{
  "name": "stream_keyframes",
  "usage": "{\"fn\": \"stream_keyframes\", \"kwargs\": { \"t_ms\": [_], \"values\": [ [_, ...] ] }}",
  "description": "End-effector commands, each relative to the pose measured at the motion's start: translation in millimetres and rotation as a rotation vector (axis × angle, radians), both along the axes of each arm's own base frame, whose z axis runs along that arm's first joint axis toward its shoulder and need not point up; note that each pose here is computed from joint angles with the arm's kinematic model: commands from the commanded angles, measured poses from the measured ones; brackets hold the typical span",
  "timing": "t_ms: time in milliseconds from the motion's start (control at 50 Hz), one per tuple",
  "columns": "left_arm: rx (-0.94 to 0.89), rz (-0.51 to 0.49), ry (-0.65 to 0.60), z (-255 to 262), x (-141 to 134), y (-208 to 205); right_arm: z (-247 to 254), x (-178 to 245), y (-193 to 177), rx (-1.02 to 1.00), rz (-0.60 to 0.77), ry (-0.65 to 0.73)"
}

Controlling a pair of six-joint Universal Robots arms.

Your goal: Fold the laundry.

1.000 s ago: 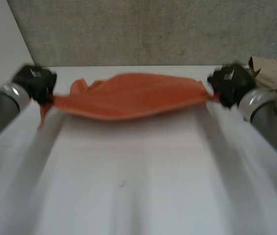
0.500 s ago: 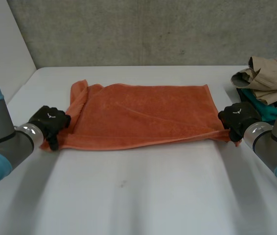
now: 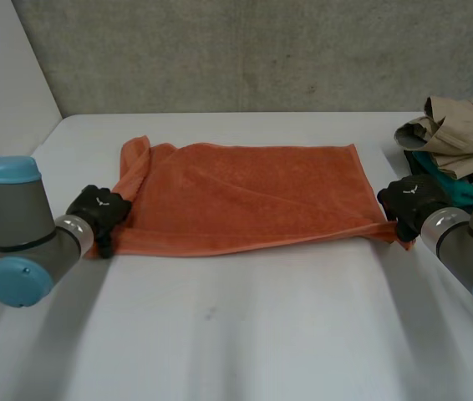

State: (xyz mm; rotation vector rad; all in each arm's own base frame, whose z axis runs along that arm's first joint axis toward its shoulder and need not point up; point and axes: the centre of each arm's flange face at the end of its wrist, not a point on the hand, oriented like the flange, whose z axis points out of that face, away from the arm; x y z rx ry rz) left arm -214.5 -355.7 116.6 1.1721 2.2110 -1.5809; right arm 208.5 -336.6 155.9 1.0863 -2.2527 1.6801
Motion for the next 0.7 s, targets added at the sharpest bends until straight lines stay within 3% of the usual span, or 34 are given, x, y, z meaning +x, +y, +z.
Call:
{"fn": "stream_keyframes", "kwargs": {
  "t_ms": [20,80,300,440,580,700],
  "values": [
    [-0.101,0.097,-0.089,-3,10,-21,4,-3,-3,-0.006,-0.015,-0.012],
    [-0.132,0.146,-0.126,-3,20,-28,4,-4,-3,-0.001,-0.018,-0.011],
    [-0.168,0.156,-0.117,7,35,-33,5,-4,-3,0.003,-0.018,-0.010],
    [-0.075,0.094,-0.078,8,40,-27,4,-3,1,0.029,-0.011,-0.008],
    [-0.039,0.106,0.019,33,53,-22,6,-5,0,0.046,-0.015,-0.007],
    [0.002,0.022,0.106,43,53,-3,5,-5,1,0.052,-0.014,-0.001]
  ]
}}
